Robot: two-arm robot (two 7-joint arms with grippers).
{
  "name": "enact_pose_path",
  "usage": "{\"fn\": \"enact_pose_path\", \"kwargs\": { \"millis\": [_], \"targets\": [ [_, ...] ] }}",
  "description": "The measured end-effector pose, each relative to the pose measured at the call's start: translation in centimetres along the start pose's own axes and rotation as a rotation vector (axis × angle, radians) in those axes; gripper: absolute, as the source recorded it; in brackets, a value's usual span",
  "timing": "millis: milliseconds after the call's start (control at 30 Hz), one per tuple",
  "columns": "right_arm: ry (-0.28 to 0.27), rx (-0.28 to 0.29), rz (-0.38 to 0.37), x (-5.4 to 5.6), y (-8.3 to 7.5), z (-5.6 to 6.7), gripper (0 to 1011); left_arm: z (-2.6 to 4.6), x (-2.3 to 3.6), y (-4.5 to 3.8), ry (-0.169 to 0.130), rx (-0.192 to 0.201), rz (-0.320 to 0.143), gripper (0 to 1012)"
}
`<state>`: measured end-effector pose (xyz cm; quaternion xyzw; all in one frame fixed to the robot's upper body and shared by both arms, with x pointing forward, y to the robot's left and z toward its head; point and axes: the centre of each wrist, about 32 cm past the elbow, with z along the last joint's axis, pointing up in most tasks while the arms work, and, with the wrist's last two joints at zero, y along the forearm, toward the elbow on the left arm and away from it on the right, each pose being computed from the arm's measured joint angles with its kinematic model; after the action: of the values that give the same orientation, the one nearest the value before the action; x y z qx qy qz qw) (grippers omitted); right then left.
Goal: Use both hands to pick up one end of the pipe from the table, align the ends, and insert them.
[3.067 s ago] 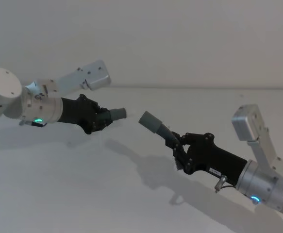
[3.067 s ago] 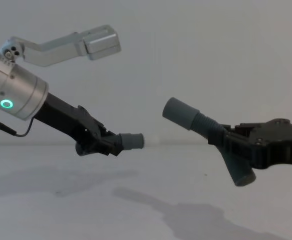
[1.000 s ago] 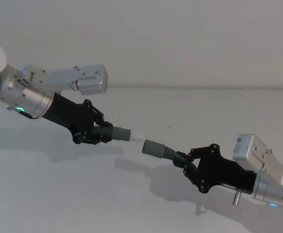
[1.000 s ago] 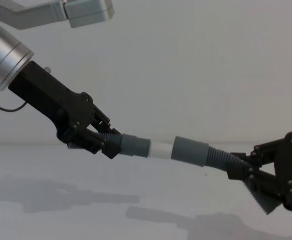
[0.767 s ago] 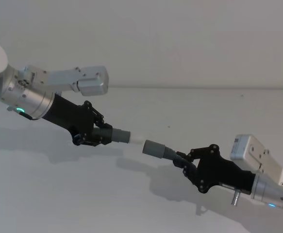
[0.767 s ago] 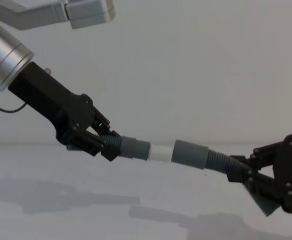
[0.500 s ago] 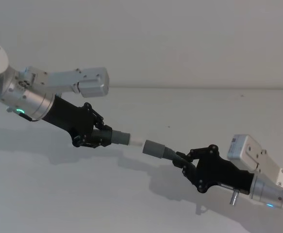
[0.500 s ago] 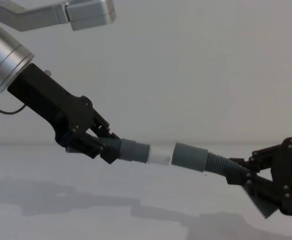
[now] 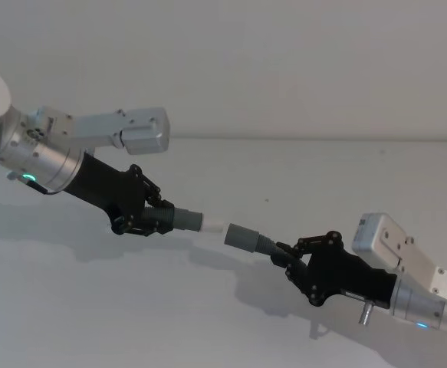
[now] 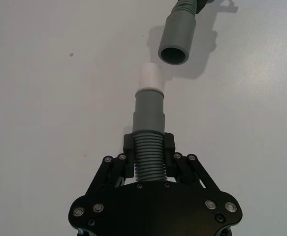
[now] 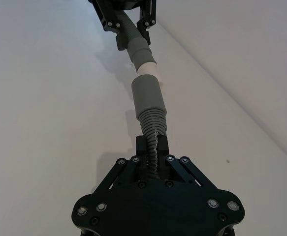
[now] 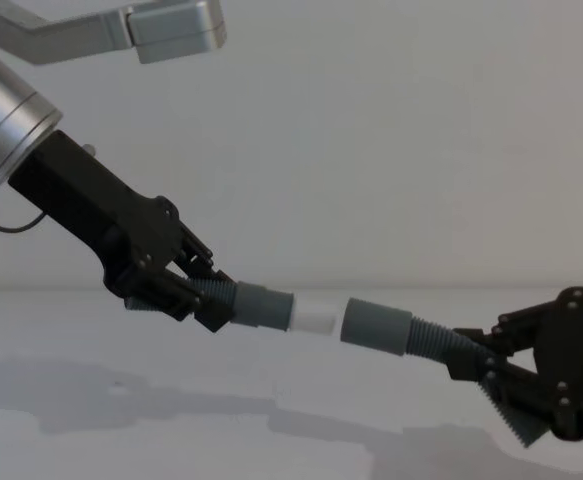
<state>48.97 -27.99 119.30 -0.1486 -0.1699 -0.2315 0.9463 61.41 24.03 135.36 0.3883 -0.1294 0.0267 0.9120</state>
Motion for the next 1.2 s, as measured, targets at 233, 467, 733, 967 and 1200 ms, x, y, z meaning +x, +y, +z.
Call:
{"fn": "enact_pose_path", "kwargs": {
  "millis": [233, 467, 733, 967, 1200],
  "targets": [
    [0.002, -0.012, 0.003, 0.0, 0.2, -0.2, 103, -0.06, -0.07, 0.17, 0.005, -0.002, 0.008, 319],
    [0.004, -0.022, -0.002, 0.1, 0.5, -0.3, 103, -0.1, -0.15, 0.48, 0.009, -0.007, 0.016, 319],
    [0.006, -0.031, -0.014, 0.2, 0.7, -0.3, 103, -0.15, -0.2, 0.7, 0.012, -0.013, 0.018, 319],
    [0.007, -0.037, -0.022, 0.2, 0.9, -0.2, 104, -0.16, -0.24, 0.75, 0.014, -0.016, 0.016, 319],
    [0.006, -0.037, -0.026, 0.3, 1.1, -0.1, 104, -0.15, -0.27, 0.73, 0.014, -0.018, 0.012, 319]
  ]
}}
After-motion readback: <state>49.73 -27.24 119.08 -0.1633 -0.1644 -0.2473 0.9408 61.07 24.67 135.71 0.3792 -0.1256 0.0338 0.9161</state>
